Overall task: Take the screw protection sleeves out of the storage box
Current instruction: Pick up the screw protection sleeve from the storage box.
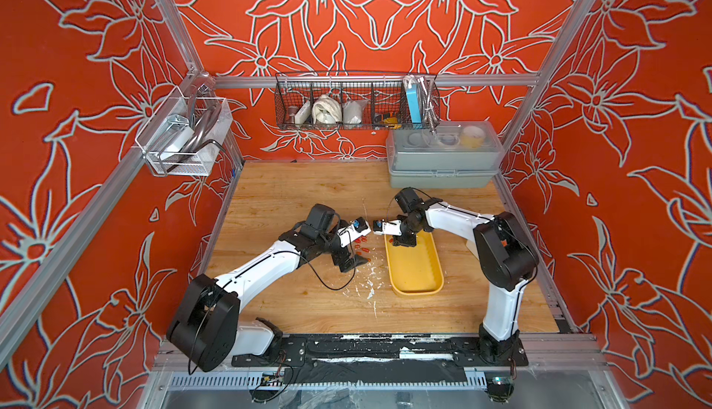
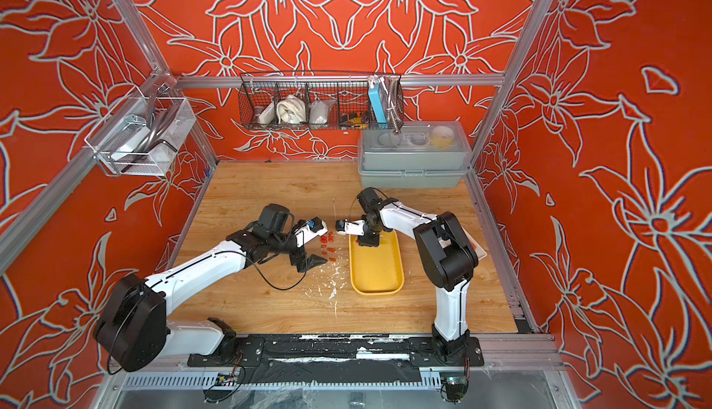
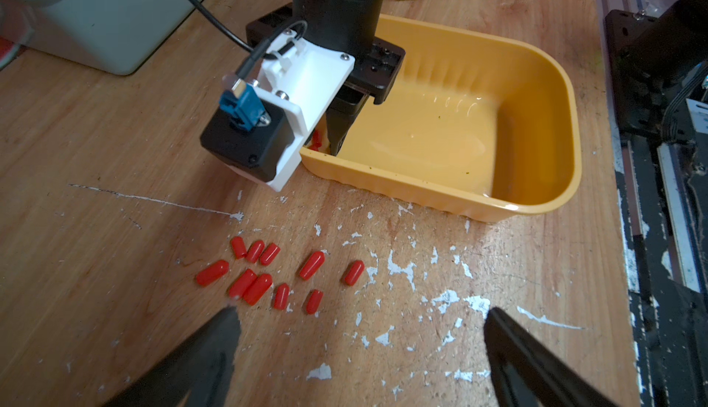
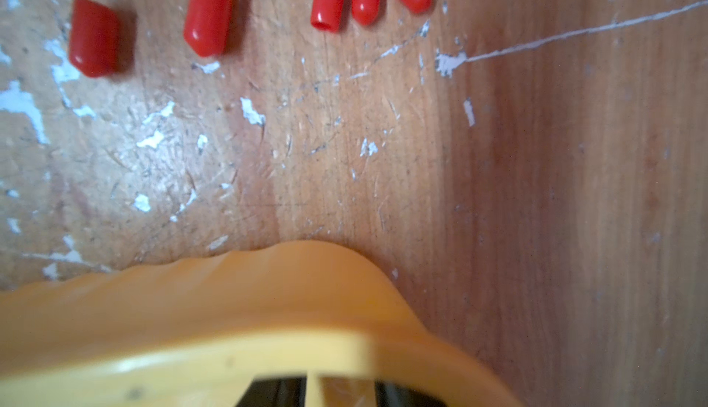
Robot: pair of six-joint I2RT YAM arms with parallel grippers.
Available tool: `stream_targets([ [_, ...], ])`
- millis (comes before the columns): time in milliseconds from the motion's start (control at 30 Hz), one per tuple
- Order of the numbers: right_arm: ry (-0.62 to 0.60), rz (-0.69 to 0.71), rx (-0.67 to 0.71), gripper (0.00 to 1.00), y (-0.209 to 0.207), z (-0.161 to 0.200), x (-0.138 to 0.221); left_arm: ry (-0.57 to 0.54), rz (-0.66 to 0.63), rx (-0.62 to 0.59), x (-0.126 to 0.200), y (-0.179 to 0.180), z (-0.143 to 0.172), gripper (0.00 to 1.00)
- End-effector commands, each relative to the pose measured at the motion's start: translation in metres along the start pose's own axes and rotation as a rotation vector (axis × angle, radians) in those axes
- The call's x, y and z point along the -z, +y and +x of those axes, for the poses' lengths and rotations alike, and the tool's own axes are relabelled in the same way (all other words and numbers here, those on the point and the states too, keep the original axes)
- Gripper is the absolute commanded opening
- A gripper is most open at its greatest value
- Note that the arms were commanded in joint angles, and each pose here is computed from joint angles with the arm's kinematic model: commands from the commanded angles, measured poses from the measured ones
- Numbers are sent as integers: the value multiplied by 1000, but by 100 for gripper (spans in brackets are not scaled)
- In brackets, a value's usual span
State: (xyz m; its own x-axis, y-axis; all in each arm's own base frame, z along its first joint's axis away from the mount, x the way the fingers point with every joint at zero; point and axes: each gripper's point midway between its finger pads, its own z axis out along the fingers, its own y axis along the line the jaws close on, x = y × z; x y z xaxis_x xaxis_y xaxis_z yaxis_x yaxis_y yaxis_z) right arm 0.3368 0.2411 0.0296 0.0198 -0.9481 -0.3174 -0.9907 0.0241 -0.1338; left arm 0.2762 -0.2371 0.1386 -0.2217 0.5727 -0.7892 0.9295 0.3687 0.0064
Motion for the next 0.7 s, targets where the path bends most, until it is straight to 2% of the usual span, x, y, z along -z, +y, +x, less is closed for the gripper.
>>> stream_targets([
  [0,74,-97,22,27,21,16,-7,-27,-7,-26,8,1,-12,98],
  [267,101,-122,37,20,26,21,-2,-31,-11,-32,10,1,-15,98],
  [667,88,-102,23,2,24,17,6,-34,-19,-33,13,2,-15,98],
])
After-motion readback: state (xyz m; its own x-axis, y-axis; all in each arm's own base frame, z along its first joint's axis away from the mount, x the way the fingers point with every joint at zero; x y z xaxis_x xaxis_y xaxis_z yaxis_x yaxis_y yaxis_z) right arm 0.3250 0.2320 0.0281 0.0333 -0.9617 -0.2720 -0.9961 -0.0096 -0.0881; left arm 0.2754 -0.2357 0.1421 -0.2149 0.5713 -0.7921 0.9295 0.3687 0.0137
